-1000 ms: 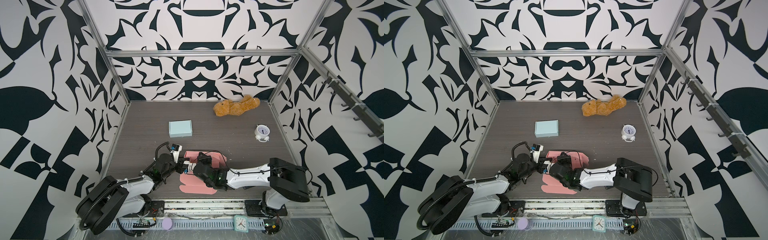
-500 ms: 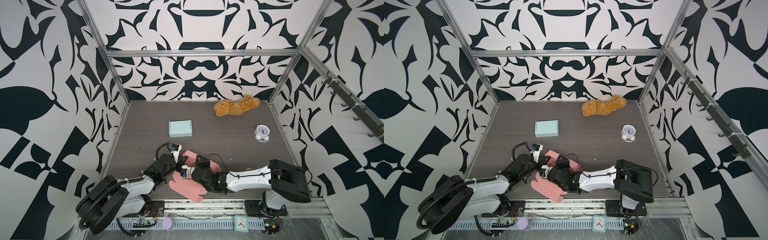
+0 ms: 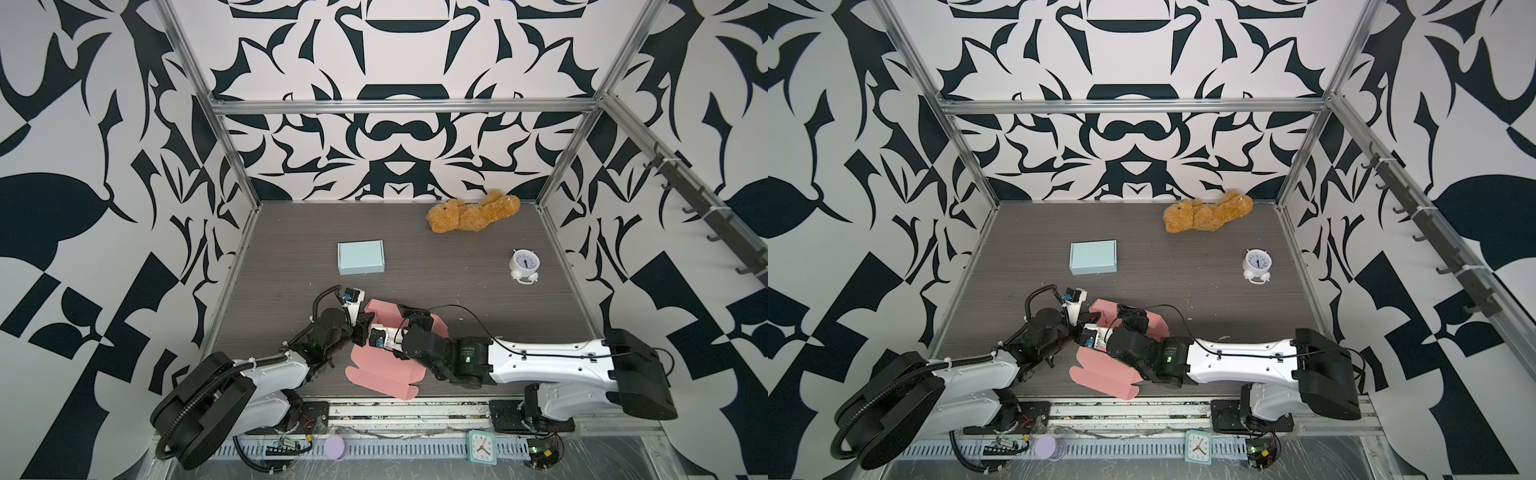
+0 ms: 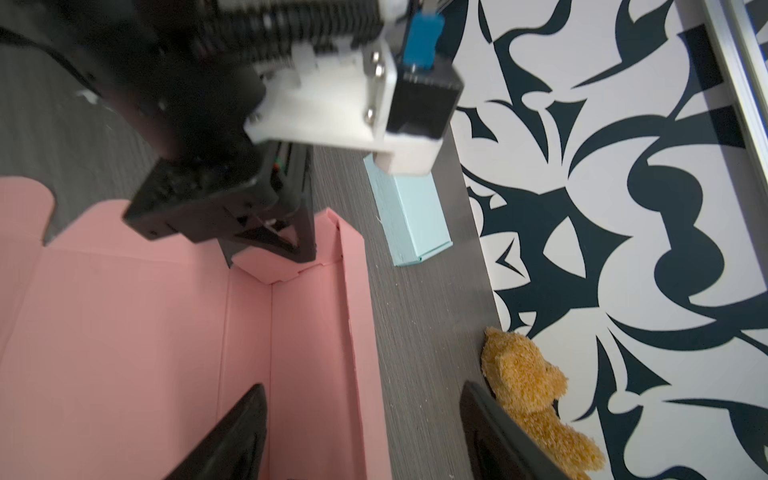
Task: Fold the paper box
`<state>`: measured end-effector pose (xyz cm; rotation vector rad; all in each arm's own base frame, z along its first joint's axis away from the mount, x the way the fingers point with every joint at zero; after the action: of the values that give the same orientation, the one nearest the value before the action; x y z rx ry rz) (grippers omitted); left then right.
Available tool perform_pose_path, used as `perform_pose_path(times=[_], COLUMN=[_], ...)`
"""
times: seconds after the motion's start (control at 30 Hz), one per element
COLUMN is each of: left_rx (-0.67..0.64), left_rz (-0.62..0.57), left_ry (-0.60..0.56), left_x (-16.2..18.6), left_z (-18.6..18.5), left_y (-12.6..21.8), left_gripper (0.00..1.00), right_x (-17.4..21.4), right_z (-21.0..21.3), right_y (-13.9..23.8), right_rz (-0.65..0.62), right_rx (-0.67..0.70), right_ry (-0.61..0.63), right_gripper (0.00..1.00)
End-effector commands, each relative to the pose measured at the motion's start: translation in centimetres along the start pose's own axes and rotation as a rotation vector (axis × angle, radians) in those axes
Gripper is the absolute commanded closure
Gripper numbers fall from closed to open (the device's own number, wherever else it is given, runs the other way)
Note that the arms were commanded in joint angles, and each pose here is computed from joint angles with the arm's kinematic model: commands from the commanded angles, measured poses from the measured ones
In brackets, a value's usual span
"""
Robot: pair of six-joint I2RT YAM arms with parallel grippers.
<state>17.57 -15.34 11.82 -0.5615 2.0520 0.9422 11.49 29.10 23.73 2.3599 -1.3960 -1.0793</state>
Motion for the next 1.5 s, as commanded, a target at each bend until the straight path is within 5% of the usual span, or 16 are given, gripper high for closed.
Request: perform_pose_path(times=[0.0,0.23,0.57,0.7,1.1,1.47], left_rx=[-0.002,0.001,0.001,0.002,-0.014,-0.034], left_rz=[-0.03,-0.032,-0.025,-0.021,0.004,0.008], left_ry=[-0.034,-0.07,-0.109,-0.116,-0.126,-0.125], left_x=[-1.1,-1.5,-2.0,-2.1,-1.5,-1.0], left_z=[-0.6,-1.3,-2.0,-2.2,-2.1,-1.8], left_y=[-0.3,-0.6,-1.5,-1.8,-2.5,-2.8], left_gripper=[0.82,0.82,0.82,0.82,0.82,0.82], right_x=[-2.5,0.5,4.6,6.2,8.9,9.8], right_z=[-3.8,-10.0,-8.6,-8.1,-6.3,-4.8], right_y=[1.8,-1.8,-7.2,-8.5,-10.4,-11.1], right_rz=[-0.114,-0.027,0.09,0.048,0.119,0.153], right_rx=[-0.074,-0.253,-0.478,-0.573,-0.616,-0.654], right_ry=[-0.238,-0.759,-1.061,-1.208,-1.297,-1.324], right_gripper=[0.23,0.23,0.27,0.31,0.34,0.5])
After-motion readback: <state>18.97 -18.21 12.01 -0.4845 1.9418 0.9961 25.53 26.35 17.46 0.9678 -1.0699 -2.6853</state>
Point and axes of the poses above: each gripper's point midway between its finger pads, its own y axis back along the fingers, its own z axis along the line the jaws close on, x = y × z, the point moved 10 cm from there along y, back along the fingers, and after that the axes turned 8 degrees about y, right-handed, at the moved point
